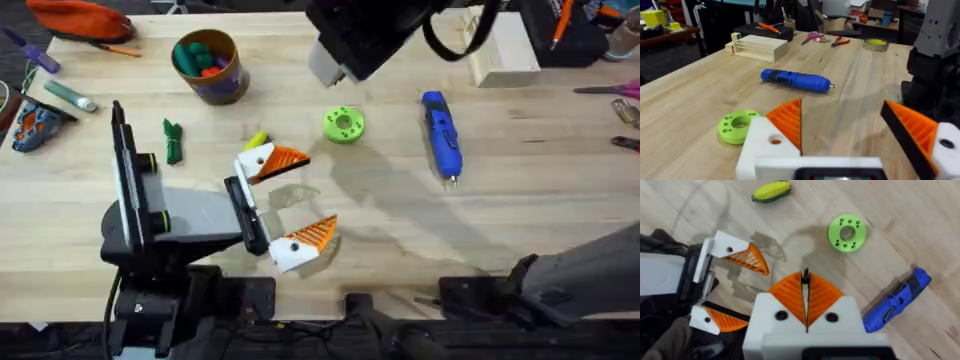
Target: Pick up the gripper from the table and insert it into the empty holder that is missing its gripper. Then pick up a screw, insert it into the mounting hole, and use the screwdriver to tighten it. Finally, clean up the table by picking up the vegetable and placing it into the bucket.
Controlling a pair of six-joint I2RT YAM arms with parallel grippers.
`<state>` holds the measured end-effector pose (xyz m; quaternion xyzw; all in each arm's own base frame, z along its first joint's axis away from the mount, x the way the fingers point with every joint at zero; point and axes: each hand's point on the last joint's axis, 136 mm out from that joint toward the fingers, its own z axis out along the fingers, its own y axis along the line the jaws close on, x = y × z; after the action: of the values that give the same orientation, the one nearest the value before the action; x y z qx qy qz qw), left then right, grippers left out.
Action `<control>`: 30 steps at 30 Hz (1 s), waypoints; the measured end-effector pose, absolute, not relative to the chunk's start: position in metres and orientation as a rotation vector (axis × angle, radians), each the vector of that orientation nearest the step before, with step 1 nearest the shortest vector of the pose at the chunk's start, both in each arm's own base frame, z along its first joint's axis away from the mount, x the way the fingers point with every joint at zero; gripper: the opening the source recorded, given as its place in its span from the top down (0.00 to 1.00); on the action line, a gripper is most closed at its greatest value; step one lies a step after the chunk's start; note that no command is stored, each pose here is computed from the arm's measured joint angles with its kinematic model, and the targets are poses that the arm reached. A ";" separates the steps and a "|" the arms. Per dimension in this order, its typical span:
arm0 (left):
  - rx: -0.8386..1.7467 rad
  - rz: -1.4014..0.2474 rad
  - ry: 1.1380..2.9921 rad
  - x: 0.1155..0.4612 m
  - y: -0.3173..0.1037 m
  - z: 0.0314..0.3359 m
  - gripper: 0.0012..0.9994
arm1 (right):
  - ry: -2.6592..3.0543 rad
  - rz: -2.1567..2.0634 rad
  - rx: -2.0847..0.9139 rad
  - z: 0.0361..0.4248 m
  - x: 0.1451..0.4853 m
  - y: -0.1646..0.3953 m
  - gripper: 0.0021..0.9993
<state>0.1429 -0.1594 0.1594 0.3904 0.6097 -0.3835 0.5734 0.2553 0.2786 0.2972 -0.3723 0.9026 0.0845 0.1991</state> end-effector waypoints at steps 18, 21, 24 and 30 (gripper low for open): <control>0.916 -0.900 1.429 0.143 -0.159 0.159 0.01 | 2.474 0.202 -1.394 0.271 0.214 0.340 1.00; 0.916 -0.900 1.429 0.143 -0.159 0.159 0.01 | 2.432 0.213 -1.438 0.273 0.207 0.348 1.00; 0.916 -0.900 1.429 0.143 -0.159 0.159 0.01 | 2.394 0.226 -1.470 0.275 0.202 0.355 1.00; 0.916 -0.900 1.429 0.143 -0.159 0.159 0.01 | 2.354 0.239 -1.507 0.276 0.196 0.363 1.00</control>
<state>0.1428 -0.1594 0.1594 0.3906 0.6096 -0.3838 0.5732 0.1956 0.3634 0.2763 -0.5296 0.8273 0.0839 0.1674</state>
